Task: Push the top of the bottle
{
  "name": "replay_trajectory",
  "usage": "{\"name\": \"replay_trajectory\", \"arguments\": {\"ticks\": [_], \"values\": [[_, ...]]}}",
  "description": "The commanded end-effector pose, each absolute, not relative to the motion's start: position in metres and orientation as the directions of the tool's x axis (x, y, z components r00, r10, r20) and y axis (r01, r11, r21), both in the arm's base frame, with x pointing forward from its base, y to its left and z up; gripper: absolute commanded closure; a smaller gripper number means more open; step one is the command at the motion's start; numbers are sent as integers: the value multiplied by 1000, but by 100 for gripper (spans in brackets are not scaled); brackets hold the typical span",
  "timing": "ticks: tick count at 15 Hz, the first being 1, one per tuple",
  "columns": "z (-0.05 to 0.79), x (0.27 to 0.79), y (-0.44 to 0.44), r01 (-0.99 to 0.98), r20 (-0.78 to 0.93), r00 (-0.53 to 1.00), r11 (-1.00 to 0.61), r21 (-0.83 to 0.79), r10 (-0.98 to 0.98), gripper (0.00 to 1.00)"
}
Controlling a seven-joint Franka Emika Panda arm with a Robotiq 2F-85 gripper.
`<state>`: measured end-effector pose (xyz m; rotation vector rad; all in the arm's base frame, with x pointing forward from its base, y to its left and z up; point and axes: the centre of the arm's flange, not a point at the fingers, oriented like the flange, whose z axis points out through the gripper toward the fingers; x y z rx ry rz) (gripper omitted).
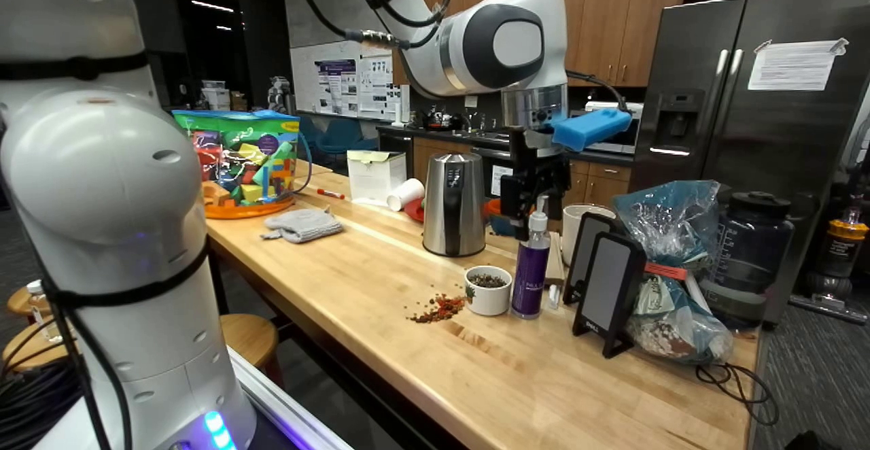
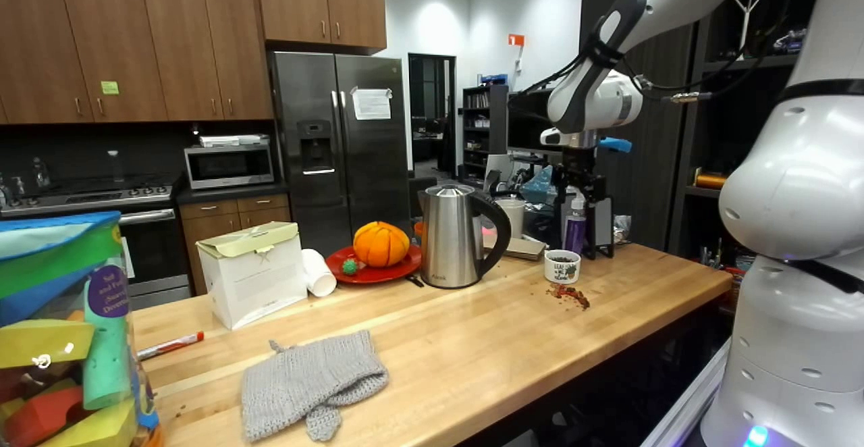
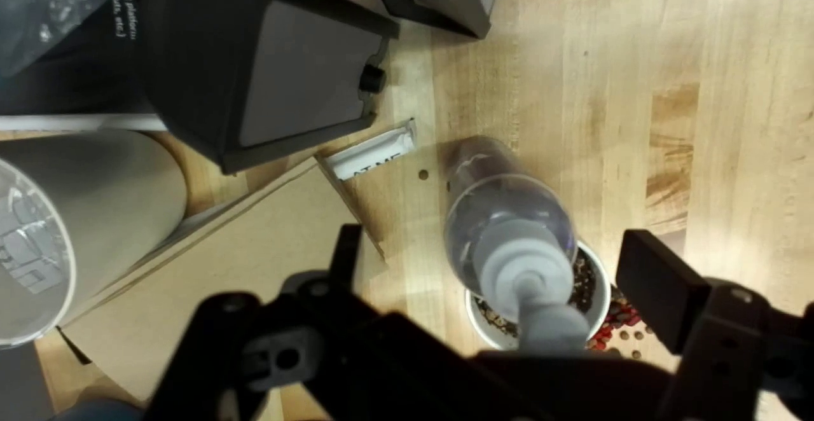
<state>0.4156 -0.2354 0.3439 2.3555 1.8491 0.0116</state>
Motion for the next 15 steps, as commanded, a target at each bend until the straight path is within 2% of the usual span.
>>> {"name": "replay_trajectory", "arguments": {"ticks": [1,15], "values": [[342,402,-235,964,-90,264,-259,65,960,0],[334,413,-234,931,18,362,-363,45,932,0]]}}
